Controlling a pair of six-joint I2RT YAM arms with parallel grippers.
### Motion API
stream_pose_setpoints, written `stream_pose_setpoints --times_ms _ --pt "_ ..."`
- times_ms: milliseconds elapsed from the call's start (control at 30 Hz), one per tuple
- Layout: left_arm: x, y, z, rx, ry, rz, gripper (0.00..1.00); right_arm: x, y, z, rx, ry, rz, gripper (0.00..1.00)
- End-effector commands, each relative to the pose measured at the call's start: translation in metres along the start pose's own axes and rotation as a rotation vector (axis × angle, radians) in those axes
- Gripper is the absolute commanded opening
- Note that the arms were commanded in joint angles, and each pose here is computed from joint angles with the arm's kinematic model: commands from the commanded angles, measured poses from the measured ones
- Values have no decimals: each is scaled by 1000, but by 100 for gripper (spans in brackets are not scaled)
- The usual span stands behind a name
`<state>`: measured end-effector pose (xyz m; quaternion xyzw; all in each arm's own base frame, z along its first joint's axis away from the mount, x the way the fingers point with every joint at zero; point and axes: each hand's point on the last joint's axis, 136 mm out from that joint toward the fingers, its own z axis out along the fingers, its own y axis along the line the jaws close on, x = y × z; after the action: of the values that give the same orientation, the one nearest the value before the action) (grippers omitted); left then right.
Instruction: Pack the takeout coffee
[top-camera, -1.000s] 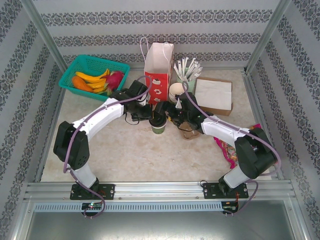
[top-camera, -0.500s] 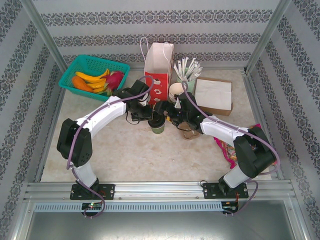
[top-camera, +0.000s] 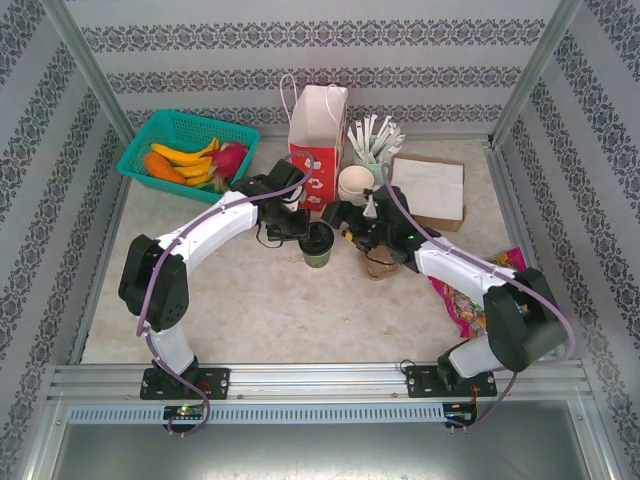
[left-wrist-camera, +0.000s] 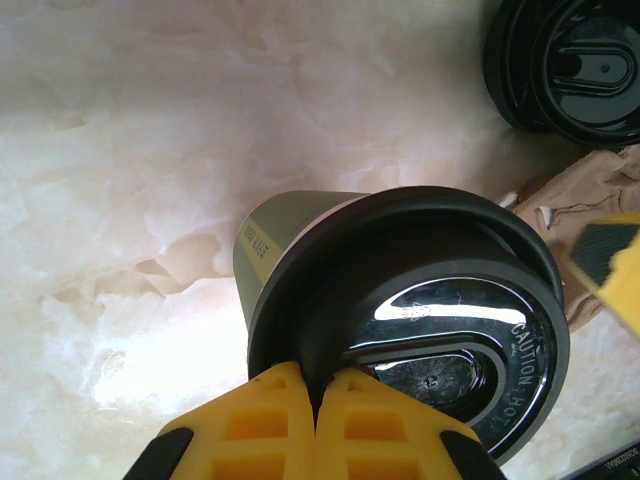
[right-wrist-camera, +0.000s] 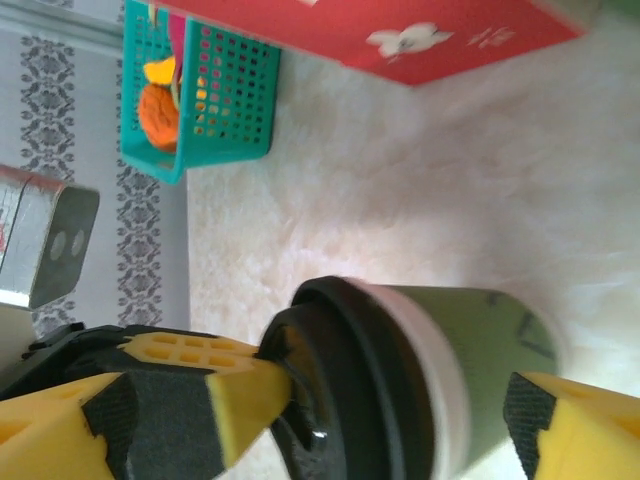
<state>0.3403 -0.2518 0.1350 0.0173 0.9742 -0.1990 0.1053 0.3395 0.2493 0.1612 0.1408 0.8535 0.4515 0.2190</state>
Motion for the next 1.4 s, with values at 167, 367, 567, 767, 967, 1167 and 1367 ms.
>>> stream_pose_setpoints --times_ms 167,367,567,767,967,1167,1367 --pt "18 16 22 -84 90 15 0 15 -30 -16 71 84 -73 69" --pt "18 16 26 -88 102 18 0 22 -24 -6 31 162 -85 53" --pt "19 15 26 -93 105 25 0 16 -28 2 62 144 -80 42" --pt "21 15 28 -104 116 34 0 20 -22 11 44 181 -93 40" --pt "20 14 30 -104 122 38 0 23 -29 14 71 187 -79 36" --pt "22 14 31 -105 135 46 0 28 -48 14 178 195 -63 19" --pt "23 19 33 -134 160 52 0 32 -73 3 403 194 -125 19"
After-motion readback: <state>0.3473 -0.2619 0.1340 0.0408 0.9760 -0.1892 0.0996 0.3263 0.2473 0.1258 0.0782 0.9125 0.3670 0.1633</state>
